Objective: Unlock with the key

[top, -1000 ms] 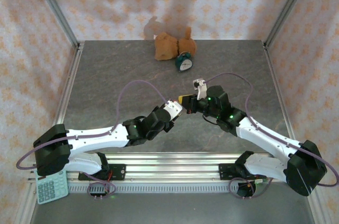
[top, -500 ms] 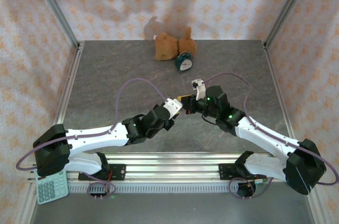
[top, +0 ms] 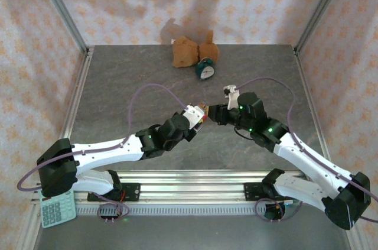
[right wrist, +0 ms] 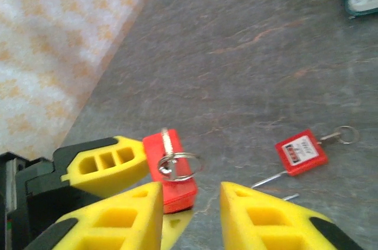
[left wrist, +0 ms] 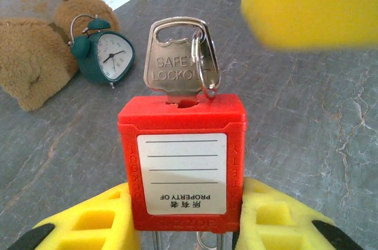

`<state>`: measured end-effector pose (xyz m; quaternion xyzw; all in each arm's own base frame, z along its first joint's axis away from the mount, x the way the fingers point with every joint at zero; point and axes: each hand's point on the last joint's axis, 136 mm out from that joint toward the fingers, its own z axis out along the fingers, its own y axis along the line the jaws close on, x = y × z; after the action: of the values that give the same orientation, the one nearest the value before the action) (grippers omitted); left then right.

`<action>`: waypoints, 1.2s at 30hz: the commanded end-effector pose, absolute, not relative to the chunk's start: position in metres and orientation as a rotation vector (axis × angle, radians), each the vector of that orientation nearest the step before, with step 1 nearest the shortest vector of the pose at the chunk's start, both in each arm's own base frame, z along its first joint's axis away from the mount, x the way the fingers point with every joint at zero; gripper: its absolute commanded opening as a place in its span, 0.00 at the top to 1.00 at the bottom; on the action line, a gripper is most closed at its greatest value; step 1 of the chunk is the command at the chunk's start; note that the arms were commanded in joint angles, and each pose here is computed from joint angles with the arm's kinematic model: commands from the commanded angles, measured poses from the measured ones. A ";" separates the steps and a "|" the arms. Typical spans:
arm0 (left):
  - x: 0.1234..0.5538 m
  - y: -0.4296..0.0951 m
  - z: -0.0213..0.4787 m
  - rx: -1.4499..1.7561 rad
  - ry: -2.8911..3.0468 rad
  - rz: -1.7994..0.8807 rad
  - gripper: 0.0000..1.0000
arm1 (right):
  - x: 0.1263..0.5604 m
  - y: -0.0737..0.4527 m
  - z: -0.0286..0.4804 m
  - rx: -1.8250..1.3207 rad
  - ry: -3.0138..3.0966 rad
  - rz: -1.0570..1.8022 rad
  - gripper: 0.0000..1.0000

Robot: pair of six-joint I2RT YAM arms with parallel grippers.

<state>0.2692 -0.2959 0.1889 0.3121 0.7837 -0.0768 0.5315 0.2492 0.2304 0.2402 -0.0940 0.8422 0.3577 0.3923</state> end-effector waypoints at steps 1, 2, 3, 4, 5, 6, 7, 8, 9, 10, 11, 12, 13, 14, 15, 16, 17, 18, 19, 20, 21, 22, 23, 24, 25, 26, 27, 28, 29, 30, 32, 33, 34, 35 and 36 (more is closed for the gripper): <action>0.272 -0.288 0.202 0.699 1.848 -0.171 0.82 | 0.250 0.213 0.251 -0.174 2.145 0.840 0.67; 0.272 -0.288 0.201 0.701 1.850 -0.169 0.82 | 0.250 0.211 0.252 -0.167 2.143 0.836 0.67; 0.272 -0.287 0.201 0.703 1.852 -0.161 0.82 | 0.250 0.209 0.254 -0.158 2.137 0.833 0.66; 0.273 -0.287 0.201 0.708 1.852 -0.153 0.82 | 0.250 0.207 0.257 -0.151 2.129 0.832 0.64; 0.273 -0.286 0.200 0.716 1.855 -0.137 0.82 | 0.250 0.204 0.260 -0.142 2.122 0.830 0.62; 0.274 -0.284 0.199 0.728 1.855 -0.112 0.82 | 0.251 0.202 0.262 -0.131 2.114 0.824 0.61; 0.276 -0.282 0.198 0.739 1.856 -0.079 0.82 | 0.251 0.199 0.263 -0.123 2.111 0.811 0.61; 0.278 -0.280 0.198 0.746 1.858 -0.045 0.82 | 0.252 0.196 0.264 -0.117 2.112 0.797 0.60; 0.279 -0.278 0.197 0.767 1.856 0.000 0.82 | 0.254 0.193 0.264 -0.110 2.111 0.783 0.60; 0.282 -0.275 0.197 0.780 1.849 0.053 0.82 | 0.255 0.191 0.264 -0.103 2.113 0.773 0.60; 0.285 -0.273 0.198 0.793 1.841 0.108 0.83 | 0.256 0.188 0.262 -0.094 2.115 0.765 0.59; 0.288 -0.269 0.198 0.813 1.829 0.178 0.83 | 0.258 0.185 0.262 -0.082 2.117 0.759 0.59; 0.290 -0.267 0.200 0.827 1.812 0.236 0.83 | 0.259 0.183 0.261 -0.075 2.119 0.758 0.59; 0.293 -0.264 0.201 0.848 1.793 0.310 0.83 | 0.261 0.180 0.260 -0.061 2.122 0.755 0.59; 0.295 -0.261 0.202 0.867 1.770 0.386 0.83 | 0.263 0.179 0.260 -0.053 2.123 0.757 0.58; 0.296 -0.259 0.203 0.885 1.747 0.444 0.84 | 0.264 0.178 0.259 -0.048 2.126 0.760 0.58; 0.298 -0.257 0.205 0.903 1.711 0.516 0.84 | 0.264 0.177 0.259 -0.047 2.130 0.767 0.58; 0.299 -0.257 0.209 0.903 1.676 0.555 0.84 | 0.265 0.177 0.258 -0.043 2.133 0.773 0.58; 0.299 -0.258 0.211 0.914 1.646 0.594 0.84 | 0.265 0.178 0.257 -0.045 2.138 0.778 0.58; 0.300 -0.257 0.211 0.929 1.621 0.638 0.84 | 0.265 0.178 0.256 -0.045 2.143 0.782 0.57; 0.301 -0.258 0.211 0.942 1.601 0.670 0.84 | 0.265 0.179 0.254 -0.048 2.149 0.787 0.57; 0.301 -0.258 0.211 0.954 1.587 0.696 0.84 | 0.265 0.180 0.254 -0.053 2.153 0.792 0.57; 0.301 -0.259 0.210 0.974 1.571 0.724 0.84 | 0.264 0.180 0.252 -0.057 2.159 0.794 0.57; 0.302 -0.261 0.210 0.986 1.558 0.750 0.84 | 0.264 0.180 0.251 -0.055 2.162 0.792 0.55; 0.302 -0.262 0.209 0.994 1.546 0.768 0.84 | 0.265 0.180 0.249 -0.051 2.167 0.791 0.54; 0.302 -0.263 0.207 1.012 1.533 0.785 0.84 | 0.264 0.180 0.248 -0.053 2.173 0.792 0.54; 0.302 -0.265 0.206 1.028 1.520 0.799 0.84 | 0.263 0.180 0.247 -0.056 2.177 0.796 0.54; 0.301 -0.267 0.204 1.037 1.510 0.811 0.84 | 0.262 0.181 0.245 -0.057 2.184 0.800 0.54; 0.300 -0.269 0.203 1.050 1.498 0.827 0.84 | 0.262 0.181 0.244 -0.058 2.186 0.805 0.54; 0.300 -0.272 0.201 1.062 1.484 0.841 0.84 | 0.261 0.182 0.244 -0.060 2.188 0.809 0.54; 0.297 -0.277 0.197 1.086 1.451 0.865 0.84 | 0.260 0.182 0.241 -0.062 2.197 0.809 0.53; 0.296 -0.281 0.195 1.108 1.425 0.886 0.84 | 0.259 0.181 0.239 -0.062 2.202 0.806 0.53; 0.295 -0.284 0.193 1.118 1.409 0.901 0.84 | 0.259 0.181 0.238 -0.064 2.206 0.803 0.53; 0.294 -0.286 0.191 1.123 1.390 0.917 0.84 | 0.260 0.180 0.237 -0.056 2.210 0.795 0.52; 0.293 -0.289 0.188 1.132 1.371 0.934 0.84 | 0.260 0.179 0.235 -0.052 2.214 0.789 0.51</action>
<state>0.2936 -0.2873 0.1768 0.4897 0.5996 0.3582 0.5219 0.2606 0.1826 0.2376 -0.0251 0.8653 0.3146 0.3895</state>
